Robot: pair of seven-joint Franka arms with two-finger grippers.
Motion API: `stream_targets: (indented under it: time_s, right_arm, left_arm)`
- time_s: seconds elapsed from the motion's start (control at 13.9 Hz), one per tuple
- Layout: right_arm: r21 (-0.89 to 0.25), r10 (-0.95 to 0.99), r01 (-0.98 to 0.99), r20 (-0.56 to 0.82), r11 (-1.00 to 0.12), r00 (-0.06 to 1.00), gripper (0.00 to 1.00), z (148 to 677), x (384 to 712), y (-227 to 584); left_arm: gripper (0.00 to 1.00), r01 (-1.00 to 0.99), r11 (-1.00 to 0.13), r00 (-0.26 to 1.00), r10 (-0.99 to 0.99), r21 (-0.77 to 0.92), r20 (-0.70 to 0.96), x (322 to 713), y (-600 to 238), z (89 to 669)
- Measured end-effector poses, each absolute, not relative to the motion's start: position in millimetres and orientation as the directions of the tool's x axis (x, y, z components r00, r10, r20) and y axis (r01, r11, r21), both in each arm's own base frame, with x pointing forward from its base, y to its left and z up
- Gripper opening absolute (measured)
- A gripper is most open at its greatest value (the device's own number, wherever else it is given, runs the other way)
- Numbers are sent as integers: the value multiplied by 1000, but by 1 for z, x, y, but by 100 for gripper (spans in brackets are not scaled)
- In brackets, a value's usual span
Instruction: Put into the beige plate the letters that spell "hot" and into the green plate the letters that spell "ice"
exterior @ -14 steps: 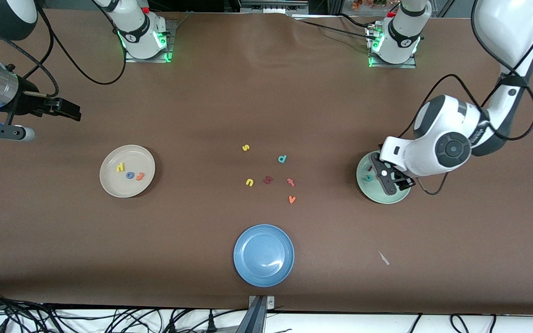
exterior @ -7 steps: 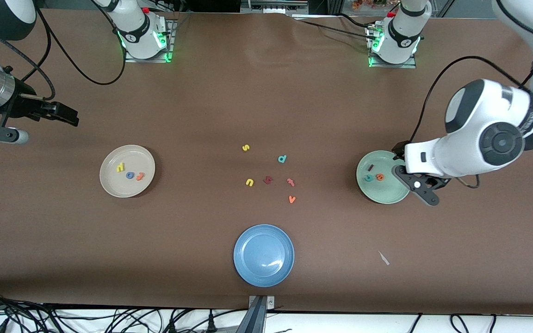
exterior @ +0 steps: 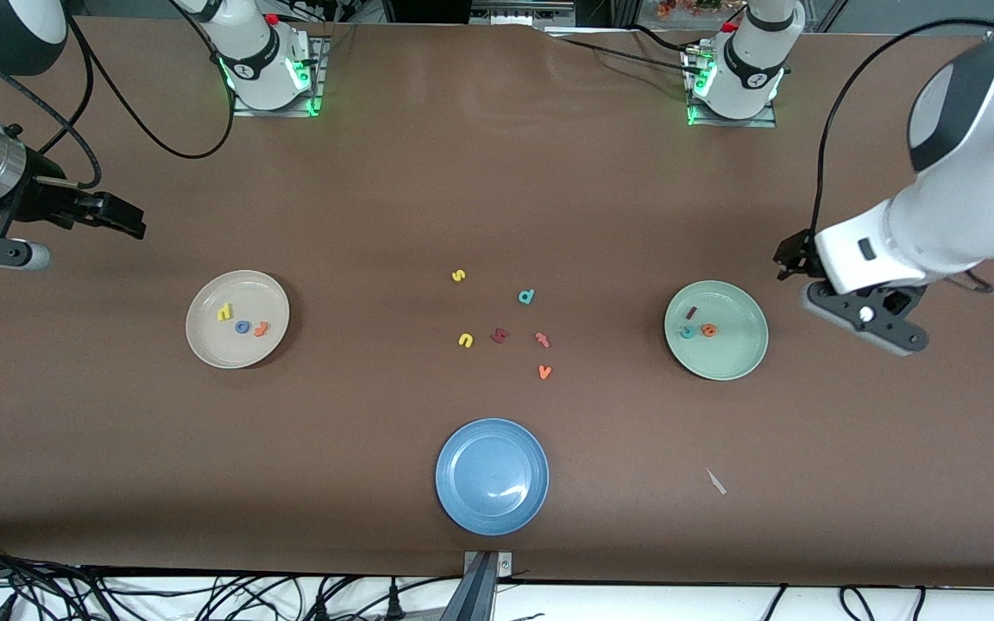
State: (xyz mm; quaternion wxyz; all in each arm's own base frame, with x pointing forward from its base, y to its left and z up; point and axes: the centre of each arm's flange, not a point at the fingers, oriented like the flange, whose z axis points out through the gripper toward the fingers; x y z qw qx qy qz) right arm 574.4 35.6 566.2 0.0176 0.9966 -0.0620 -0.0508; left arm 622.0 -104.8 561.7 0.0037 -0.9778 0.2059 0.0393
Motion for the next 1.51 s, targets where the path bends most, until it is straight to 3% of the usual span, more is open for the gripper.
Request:
stream_targets:
  time_s: [0.36, 0.72, 1.51]
  right_arm:
    - [40, -128, -124, -99, -991, 987, 100, 566, 575, 34]
    - [42, -129, -124, -127, -991, 984, 100, 564, 571, 34]
    - [43, -104, -98, -171, -994, 980, 100, 561, 567, 21]
  left_arm:
    - [100, -218, -976, 976, -218, 7, 12, 591, -39, 633]
    - [100, -16, -1000, 1000, -16, -6, 7, 574, -43, 610]
    - [100, -1, -1000, 999, -1, -11, 44, 540, -61, 621]
